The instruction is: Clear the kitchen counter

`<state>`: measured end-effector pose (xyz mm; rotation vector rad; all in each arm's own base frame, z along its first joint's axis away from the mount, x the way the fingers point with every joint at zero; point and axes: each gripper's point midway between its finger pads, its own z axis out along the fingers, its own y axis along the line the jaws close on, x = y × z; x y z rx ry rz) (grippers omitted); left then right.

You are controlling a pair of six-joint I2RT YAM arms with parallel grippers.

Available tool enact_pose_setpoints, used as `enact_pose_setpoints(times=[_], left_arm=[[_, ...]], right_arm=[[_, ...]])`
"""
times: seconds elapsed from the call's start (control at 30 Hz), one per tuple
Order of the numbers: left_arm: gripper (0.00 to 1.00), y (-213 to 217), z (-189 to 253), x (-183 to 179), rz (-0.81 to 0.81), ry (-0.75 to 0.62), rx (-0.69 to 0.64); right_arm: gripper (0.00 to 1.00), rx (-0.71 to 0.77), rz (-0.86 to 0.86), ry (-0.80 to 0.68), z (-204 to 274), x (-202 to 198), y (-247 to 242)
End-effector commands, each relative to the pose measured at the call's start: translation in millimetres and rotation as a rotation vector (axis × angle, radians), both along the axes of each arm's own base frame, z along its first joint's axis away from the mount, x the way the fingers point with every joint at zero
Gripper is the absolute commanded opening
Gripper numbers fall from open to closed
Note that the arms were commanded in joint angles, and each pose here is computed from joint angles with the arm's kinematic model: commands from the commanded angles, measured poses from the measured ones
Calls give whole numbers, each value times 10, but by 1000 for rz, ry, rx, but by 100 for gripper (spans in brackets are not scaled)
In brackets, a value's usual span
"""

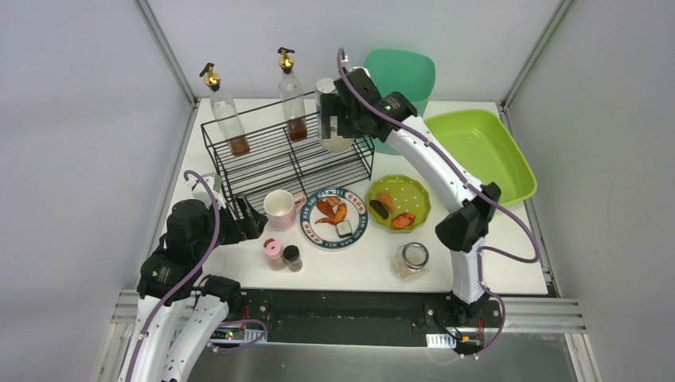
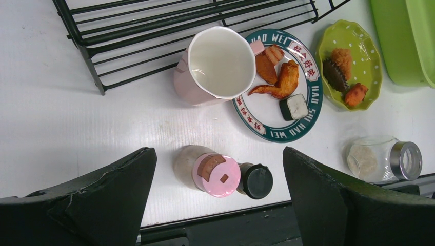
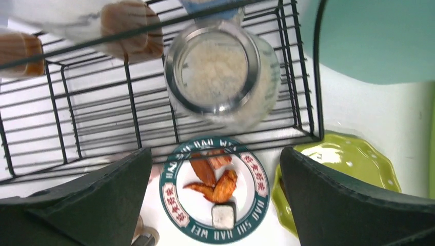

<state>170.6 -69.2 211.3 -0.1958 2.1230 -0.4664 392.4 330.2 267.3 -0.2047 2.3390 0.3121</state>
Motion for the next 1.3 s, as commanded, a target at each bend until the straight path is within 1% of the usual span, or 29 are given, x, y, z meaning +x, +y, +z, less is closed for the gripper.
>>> enact_pose_setpoints(times=[0.0, 0.17, 0.47, 0.6, 0.7, 0.8, 0.93, 1.27], left_arm=[[99, -2, 55, 54, 2, -34, -6], [99, 0, 51, 54, 2, -34, -5], [99, -4, 58, 47, -1, -38, -7], [99, -18, 58, 45, -9, -35, -9], [99, -23, 62, 43, -13, -36, -10], [99, -23, 65, 41, -12, -37, -11], [99, -22, 68, 36, -13, -41, -11], [99, -34, 72, 25, -22, -44, -14]], right_arm=[[99, 61, -11, -122, 624, -365, -273], [99, 41, -36, -115, 575, -788, -643], [99, -32, -169, 2, -22, -1641, -1608], [99, -24, -218, 79, -313, -2009, -1892], [99, -34, -267, 119, -473, -2213, -2098], [99, -23, -302, 145, -576, -2352, -2214], [99, -63, -330, 191, -758, -2472, -2322], [99, -91, -321, 268, -1078, -2595, -2217]])
